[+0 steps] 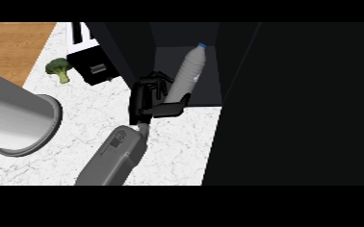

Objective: Pick up the bottled water, place it into the cabinet and close the cabinet

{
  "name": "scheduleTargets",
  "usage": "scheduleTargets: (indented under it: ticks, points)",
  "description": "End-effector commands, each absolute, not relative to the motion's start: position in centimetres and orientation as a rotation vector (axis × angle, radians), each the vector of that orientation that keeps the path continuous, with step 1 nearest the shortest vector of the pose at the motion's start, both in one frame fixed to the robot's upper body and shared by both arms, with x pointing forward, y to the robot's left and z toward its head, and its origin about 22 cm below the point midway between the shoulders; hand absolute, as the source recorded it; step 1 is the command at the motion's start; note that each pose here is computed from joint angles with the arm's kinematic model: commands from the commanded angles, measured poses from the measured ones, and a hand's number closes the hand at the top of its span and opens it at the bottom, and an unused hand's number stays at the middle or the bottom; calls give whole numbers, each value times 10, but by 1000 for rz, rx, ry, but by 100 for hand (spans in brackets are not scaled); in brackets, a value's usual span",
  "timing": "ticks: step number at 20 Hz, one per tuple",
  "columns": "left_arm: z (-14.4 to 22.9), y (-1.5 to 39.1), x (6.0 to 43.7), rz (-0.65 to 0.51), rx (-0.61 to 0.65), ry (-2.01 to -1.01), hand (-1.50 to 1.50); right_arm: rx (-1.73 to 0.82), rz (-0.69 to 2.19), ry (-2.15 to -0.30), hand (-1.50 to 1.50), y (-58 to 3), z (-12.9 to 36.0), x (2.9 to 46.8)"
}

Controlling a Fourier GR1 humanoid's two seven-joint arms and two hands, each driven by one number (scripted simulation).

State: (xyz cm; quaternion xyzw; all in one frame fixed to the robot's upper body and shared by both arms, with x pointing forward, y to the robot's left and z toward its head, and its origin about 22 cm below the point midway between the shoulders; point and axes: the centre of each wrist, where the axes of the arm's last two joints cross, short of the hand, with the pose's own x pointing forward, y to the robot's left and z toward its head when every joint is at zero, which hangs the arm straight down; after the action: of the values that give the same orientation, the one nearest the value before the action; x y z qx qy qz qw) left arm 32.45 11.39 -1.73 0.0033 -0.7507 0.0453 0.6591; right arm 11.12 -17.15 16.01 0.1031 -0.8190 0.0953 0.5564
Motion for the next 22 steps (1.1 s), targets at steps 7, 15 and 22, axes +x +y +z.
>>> scheduleTargets:
  ticks: [7,15,22]
  points:
    - [29,85,377,89,68,-1734,150,260,205,-1960,-150,-184,175,97]
    - [16,84,381,45,281,-1752,150,286,232,-1956,-150,-177,159,103]
    - [20,94,411,-4,334,-1765,150,282,240,-1979,-150,-189,174,100]
